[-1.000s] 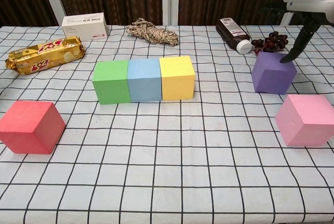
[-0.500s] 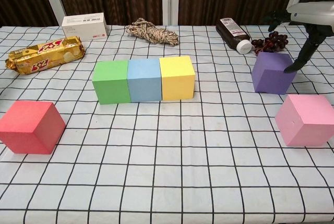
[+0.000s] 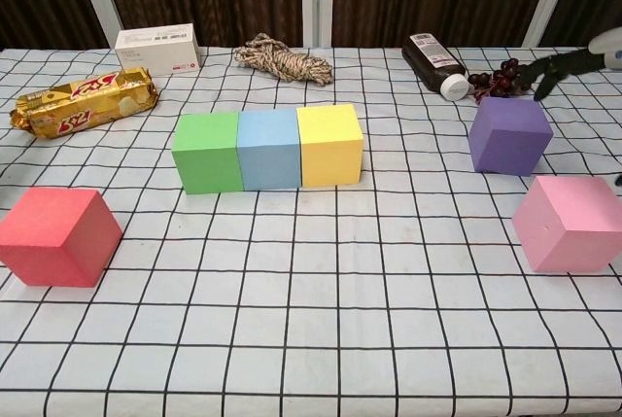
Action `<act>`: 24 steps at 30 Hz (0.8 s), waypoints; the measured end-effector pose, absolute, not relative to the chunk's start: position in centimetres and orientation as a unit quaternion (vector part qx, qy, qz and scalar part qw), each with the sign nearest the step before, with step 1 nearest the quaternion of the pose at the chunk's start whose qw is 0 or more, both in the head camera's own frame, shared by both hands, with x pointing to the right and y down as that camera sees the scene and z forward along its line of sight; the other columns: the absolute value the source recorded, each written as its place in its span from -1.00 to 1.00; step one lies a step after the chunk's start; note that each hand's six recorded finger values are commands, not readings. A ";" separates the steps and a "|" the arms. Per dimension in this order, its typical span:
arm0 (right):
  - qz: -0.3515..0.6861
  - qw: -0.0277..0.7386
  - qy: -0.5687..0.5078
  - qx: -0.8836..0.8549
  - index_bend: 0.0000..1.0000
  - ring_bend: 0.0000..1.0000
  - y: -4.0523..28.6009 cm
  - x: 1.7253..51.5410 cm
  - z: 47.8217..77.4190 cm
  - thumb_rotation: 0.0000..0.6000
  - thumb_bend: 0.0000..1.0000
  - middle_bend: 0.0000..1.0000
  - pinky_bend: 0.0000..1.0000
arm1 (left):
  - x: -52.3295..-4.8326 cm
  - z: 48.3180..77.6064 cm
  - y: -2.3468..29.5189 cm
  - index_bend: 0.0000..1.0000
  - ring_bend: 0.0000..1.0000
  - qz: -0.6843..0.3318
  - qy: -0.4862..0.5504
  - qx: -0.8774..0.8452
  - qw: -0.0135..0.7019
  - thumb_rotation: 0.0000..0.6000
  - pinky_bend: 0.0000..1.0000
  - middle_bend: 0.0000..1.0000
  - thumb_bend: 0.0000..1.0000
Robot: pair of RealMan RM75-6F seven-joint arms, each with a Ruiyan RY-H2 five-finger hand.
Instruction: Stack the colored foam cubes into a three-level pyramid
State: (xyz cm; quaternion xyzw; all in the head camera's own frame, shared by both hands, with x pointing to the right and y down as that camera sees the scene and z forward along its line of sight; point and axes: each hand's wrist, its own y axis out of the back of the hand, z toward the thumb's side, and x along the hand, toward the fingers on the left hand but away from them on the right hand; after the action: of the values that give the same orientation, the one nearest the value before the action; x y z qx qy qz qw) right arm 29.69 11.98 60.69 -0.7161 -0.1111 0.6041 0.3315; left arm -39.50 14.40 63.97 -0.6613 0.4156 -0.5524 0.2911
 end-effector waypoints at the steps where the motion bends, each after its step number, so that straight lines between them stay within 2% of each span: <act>1: 0.608 0.330 -0.103 -0.715 -1.00 -1.00 12.6 29.9 60.7 1.00 -1.00 -0.72 -1.00 | -39.5 64.0 14.4 -0.83 -0.94 -0.552 0.416 -0.661 0.291 1.00 -0.64 -0.80 -1.00; 11: 0.611 0.336 -0.122 -0.706 -1.00 -1.00 14.9 30.3 62.2 1.00 -1.00 -0.57 -1.00 | -39.5 64.4 14.8 -0.83 -0.94 -0.555 0.412 -0.663 0.290 1.00 -0.64 -0.80 -1.00; 20: 0.615 0.357 -0.106 -0.695 -1.00 -1.00 16.6 30.1 64.2 1.00 -1.00 -0.52 -1.00 | -39.9 64.4 15.0 -0.83 -0.94 -0.556 0.415 -0.661 0.285 1.00 -0.64 -0.80 -1.00; 24: 0.618 0.367 -0.110 -0.687 -1.00 -0.93 16.8 30.0 64.6 1.00 -1.00 -0.26 -1.00 | -39.9 64.5 15.0 -0.83 -0.94 -0.556 0.416 -0.661 0.284 1.00 -0.64 -0.80 -1.00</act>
State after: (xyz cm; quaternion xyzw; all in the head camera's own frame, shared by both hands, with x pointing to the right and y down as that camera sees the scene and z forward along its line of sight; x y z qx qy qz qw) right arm 30.04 16.79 64.60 -0.6870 -0.1101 0.6177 0.3666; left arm -39.93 15.00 64.46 -0.6613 0.4162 -0.5558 0.2838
